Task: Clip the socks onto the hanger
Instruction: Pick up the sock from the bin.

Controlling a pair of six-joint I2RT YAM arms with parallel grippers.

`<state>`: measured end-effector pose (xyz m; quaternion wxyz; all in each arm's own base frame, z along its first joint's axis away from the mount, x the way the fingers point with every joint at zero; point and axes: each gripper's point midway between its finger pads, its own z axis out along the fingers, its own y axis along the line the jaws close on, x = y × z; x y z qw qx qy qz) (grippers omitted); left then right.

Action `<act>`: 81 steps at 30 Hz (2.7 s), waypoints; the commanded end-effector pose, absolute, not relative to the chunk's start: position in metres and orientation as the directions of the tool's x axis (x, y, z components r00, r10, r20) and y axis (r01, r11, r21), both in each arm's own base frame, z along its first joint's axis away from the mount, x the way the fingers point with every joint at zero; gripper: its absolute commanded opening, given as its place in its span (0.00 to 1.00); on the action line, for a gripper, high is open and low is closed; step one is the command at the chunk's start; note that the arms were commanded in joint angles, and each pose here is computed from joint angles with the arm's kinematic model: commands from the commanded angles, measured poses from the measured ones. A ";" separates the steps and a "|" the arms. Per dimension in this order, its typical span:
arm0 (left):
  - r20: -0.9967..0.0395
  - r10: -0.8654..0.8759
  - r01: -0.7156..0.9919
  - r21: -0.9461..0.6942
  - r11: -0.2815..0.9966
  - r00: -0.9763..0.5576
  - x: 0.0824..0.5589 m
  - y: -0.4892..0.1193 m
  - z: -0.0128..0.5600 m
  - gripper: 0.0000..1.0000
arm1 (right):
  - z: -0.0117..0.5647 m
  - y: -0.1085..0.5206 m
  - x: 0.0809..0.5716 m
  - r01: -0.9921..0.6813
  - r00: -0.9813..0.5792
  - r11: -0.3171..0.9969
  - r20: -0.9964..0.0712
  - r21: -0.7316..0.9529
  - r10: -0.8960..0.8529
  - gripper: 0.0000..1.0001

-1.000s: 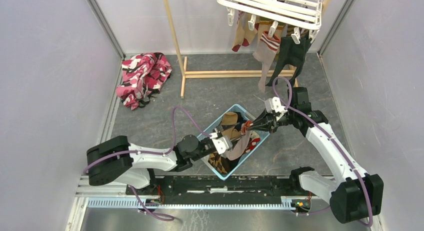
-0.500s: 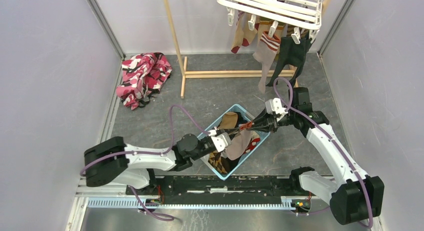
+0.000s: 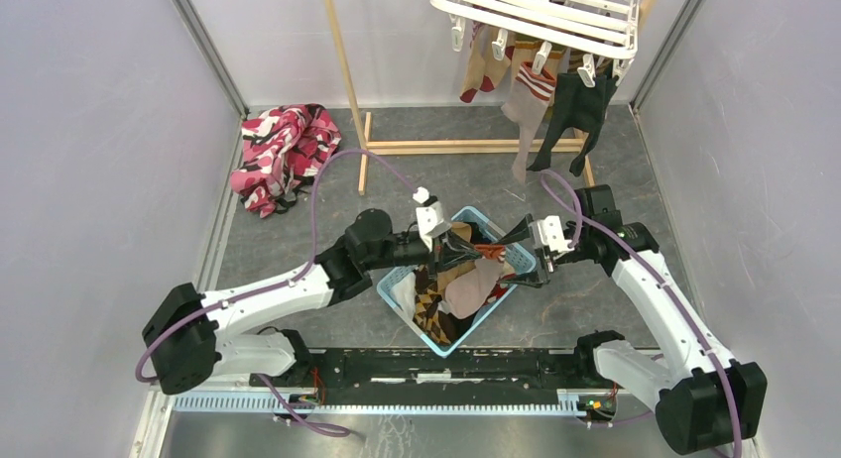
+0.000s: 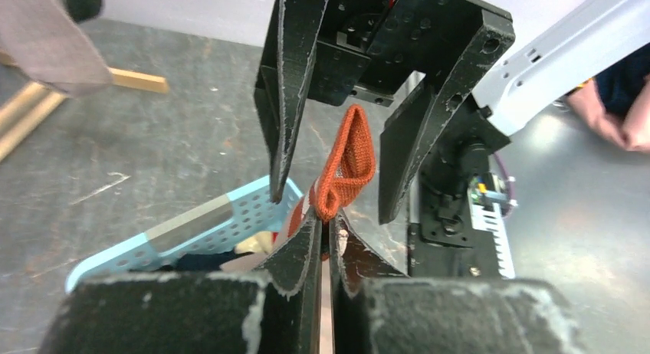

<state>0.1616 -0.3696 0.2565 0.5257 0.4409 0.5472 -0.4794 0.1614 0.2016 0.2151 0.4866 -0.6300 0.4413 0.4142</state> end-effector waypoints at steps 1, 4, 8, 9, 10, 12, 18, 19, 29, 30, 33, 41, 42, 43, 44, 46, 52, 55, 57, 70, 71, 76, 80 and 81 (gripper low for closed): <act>-0.969 0.047 0.969 -0.238 0.066 -0.241 0.147 -0.381 0.257 0.09 | 0.239 0.204 0.160 -0.944 0.315 -0.139 -0.943 -0.300 -0.105 0.73; -0.964 0.029 0.963 -0.262 0.063 -0.264 0.151 -0.388 0.262 0.08 | 0.238 0.205 0.167 -0.955 0.286 -0.118 -0.952 -0.273 -0.111 0.66; -0.956 0.039 0.956 -0.288 0.052 -0.290 0.153 -0.396 0.263 0.08 | 0.237 0.204 0.176 -0.960 0.277 -0.093 -0.950 -0.265 -0.146 0.49; -0.953 0.043 0.954 -0.296 0.052 -0.298 0.154 -0.397 0.262 0.08 | 0.238 0.204 0.177 -0.959 0.280 -0.091 -0.948 -0.269 -0.149 0.44; -0.950 0.045 0.950 -0.307 0.049 -0.309 0.154 -0.397 0.261 0.08 | 0.240 0.203 0.177 -0.958 0.283 -0.088 -0.947 -0.272 -0.151 0.36; -0.945 0.050 0.946 -0.322 0.041 -0.324 0.155 -0.397 0.261 0.09 | 0.241 0.203 0.177 -0.955 0.294 -0.084 -0.943 -0.284 -0.157 0.23; -0.918 0.029 0.918 -0.396 -0.010 -0.396 0.160 -0.390 0.266 0.23 | 0.243 0.202 0.172 -0.946 0.322 -0.089 -0.935 -0.312 -0.146 0.00; -0.917 0.026 0.917 -0.399 -0.020 -0.398 0.160 -0.388 0.265 0.27 | 0.244 0.202 0.171 -0.945 0.324 -0.090 -0.935 -0.313 -0.142 0.00; -0.999 -0.038 0.999 0.013 0.035 0.015 0.147 -0.353 0.243 0.92 | 0.241 0.204 0.168 -0.954 0.295 -0.103 -0.948 -0.283 -0.124 0.00; -0.994 -0.061 0.995 0.082 0.060 0.086 0.147 -0.350 0.245 0.96 | 0.240 0.204 0.168 -0.954 0.294 -0.103 -0.948 -0.282 -0.124 0.00; -0.981 -0.104 0.980 0.152 0.127 0.166 0.150 -0.351 0.255 0.97 | 0.238 0.204 0.169 -0.958 0.281 -0.099 -0.951 -0.270 -0.125 0.00; -0.964 -0.149 0.946 0.175 0.274 0.222 0.163 -0.380 0.264 0.79 | 0.234 0.204 0.172 -0.962 0.267 -0.094 -0.955 -0.256 -0.131 0.00; -0.963 -0.153 0.943 0.172 0.284 0.221 0.163 -0.381 0.265 0.72 | 0.233 0.204 0.172 -0.962 0.266 -0.094 -0.955 -0.255 -0.132 0.00; -0.962 -0.156 0.941 0.170 0.292 0.223 0.165 -0.384 0.264 0.66 | 0.232 0.204 0.173 -0.963 0.264 -0.092 -0.955 -0.253 -0.134 0.00; -0.962 -0.159 0.937 0.167 0.305 0.223 0.167 -0.385 0.265 0.59 | 0.232 0.204 0.172 -0.964 0.259 -0.093 -0.957 -0.248 -0.134 0.00; -0.961 -0.161 0.933 0.166 0.321 0.226 0.170 -0.388 0.267 0.53 | 0.231 0.204 0.173 -0.965 0.257 -0.093 -0.957 -0.246 -0.135 0.00; -0.958 -0.170 0.926 0.161 0.341 0.229 0.175 -0.391 0.269 0.53 | 0.229 0.204 0.174 -0.966 0.251 -0.093 -0.958 -0.239 -0.138 0.00; -0.957 -0.179 0.928 0.158 0.336 0.228 0.174 -0.392 0.270 0.47 | 0.228 0.204 0.174 -0.967 0.250 -0.092 -0.958 -0.239 -0.139 0.00; -0.957 -0.183 0.932 0.158 0.325 0.226 0.172 -0.393 0.271 0.34 | 0.228 0.204 0.173 -0.967 0.249 -0.093 -0.959 -0.237 -0.139 0.00; -0.964 -0.266 0.977 -0.068 0.203 -0.011 0.162 -0.373 0.280 0.02 | 0.228 0.203 0.167 -0.956 0.287 -0.105 -0.948 -0.274 -0.135 0.30; -0.961 -0.274 0.978 -0.091 0.189 -0.037 0.162 -0.373 0.282 0.02 | 0.229 0.203 0.166 -0.955 0.288 -0.109 -0.949 -0.275 -0.130 0.31; -0.955 -0.280 0.976 -0.145 0.164 -0.095 0.163 -0.375 0.280 0.02 | 0.233 0.205 0.163 -0.953 0.290 -0.123 -0.952 -0.277 -0.101 0.32; -0.953 -0.283 0.971 -0.165 0.170 -0.112 0.167 -0.375 0.279 0.02 | 0.237 0.204 0.167 -0.956 0.283 -0.109 -0.954 -0.272 -0.097 0.28; -0.952 -0.284 0.971 -0.168 0.172 -0.115 0.167 -0.375 0.280 0.02 | 0.238 0.204 0.169 -0.958 0.277 -0.102 -0.956 -0.267 -0.098 0.27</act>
